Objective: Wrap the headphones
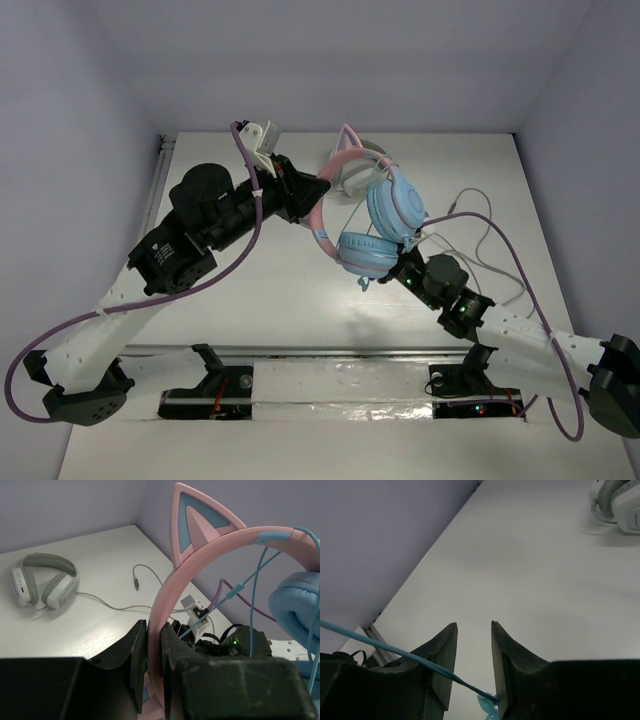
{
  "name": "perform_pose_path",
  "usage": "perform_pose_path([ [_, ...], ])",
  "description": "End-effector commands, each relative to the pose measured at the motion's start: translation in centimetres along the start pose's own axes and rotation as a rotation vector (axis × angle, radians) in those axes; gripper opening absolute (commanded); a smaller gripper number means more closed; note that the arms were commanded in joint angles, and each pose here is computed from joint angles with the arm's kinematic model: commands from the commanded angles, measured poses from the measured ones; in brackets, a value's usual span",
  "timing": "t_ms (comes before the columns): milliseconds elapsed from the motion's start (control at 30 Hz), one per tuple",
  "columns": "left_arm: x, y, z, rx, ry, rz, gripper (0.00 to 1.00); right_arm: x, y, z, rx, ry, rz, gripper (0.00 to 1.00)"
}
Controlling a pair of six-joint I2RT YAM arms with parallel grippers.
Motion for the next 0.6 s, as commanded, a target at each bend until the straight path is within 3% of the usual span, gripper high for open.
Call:
perform_pose_path([
  [0,5.7,-1.4,-2.9,-0.092,-0.047,-0.190,0.00,0.8,0.3,0.3,0.019,0.005,-0.036,0.40],
  [567,5.0,-0.9,-3.1,-0.117,-0.051,-0.162,0.00,2.1,-0.1,-0.1,-0.019,0.015,-0.095,0.66],
])
Point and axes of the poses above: each gripper's point midway between its finger pads, its own y axis out along the fingers, its own z axis along the line the jaws close on, x = y × z, the point moved 2 cm from there along -y, back along the fingers, and after that the axes turned 2 degrees about -y, right-handed, at the moved point
